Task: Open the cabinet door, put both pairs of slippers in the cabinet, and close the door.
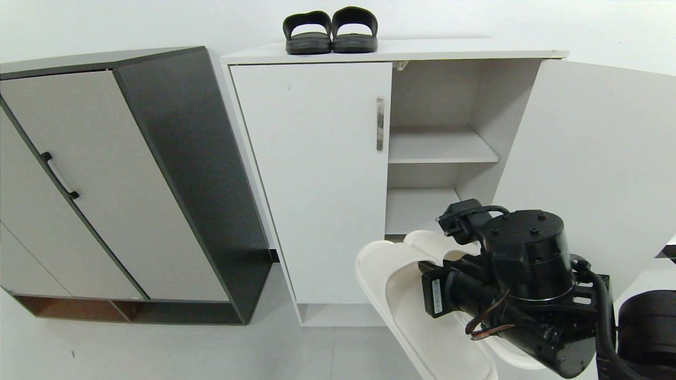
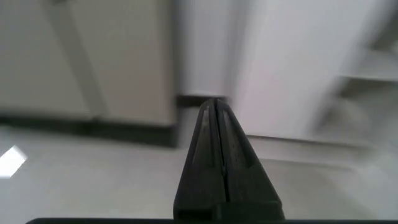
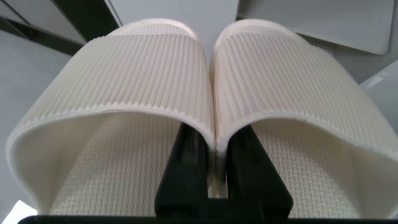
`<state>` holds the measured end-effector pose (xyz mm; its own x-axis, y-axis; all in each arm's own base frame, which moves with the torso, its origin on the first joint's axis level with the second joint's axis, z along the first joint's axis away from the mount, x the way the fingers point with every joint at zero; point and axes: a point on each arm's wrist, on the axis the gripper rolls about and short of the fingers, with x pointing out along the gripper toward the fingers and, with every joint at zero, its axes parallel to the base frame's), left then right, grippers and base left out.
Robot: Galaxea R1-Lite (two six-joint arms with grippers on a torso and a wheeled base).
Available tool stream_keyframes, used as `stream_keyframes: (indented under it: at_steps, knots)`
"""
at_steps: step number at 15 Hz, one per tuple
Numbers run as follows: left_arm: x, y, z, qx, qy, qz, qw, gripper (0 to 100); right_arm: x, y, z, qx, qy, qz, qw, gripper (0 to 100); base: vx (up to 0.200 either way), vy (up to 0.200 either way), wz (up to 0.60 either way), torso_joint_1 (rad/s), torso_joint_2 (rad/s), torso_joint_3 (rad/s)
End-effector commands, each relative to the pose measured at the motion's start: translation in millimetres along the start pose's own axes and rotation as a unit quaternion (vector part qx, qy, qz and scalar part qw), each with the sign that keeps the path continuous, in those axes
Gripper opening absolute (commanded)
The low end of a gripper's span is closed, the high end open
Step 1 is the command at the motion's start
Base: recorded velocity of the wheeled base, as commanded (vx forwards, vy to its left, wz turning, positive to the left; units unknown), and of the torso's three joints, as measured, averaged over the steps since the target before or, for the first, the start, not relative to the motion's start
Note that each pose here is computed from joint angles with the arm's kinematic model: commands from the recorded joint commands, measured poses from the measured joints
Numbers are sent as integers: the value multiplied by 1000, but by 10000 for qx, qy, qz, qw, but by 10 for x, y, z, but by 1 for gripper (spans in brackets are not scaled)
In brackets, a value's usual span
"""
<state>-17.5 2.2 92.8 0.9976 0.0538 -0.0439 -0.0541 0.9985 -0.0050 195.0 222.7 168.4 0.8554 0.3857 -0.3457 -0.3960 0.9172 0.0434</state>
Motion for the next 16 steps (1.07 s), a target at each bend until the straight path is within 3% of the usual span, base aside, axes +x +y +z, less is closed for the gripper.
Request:
stream_keyframes:
  at_steps: [1, 3, 7, 16]
  knots:
    - [-45, -23, -183, 225, -179, -351, 9990, 0, -6, 7, -10, -13, 6, 14, 10000, 0, 0, 0, 0, 0, 0, 0]
    - [-46, -24, -172, 247, -234, -365, 9988, 0, -10, 13, -17, -12, -9, 24, 10000, 0, 0, 0, 0, 0, 0, 0]
    - [-45, -23, -175, 140, -214, -337, 9991, 0, -14, 14, -23, -9, -73, 30, 10000, 0, 0, 0, 0, 0, 0, 0]
    - [-45, -22, -175, 140, -214, -329, 9991, 0, -5, 20, -9, 1, -98, 12, 10000, 0, 0, -22, 0, 0, 0, 1]
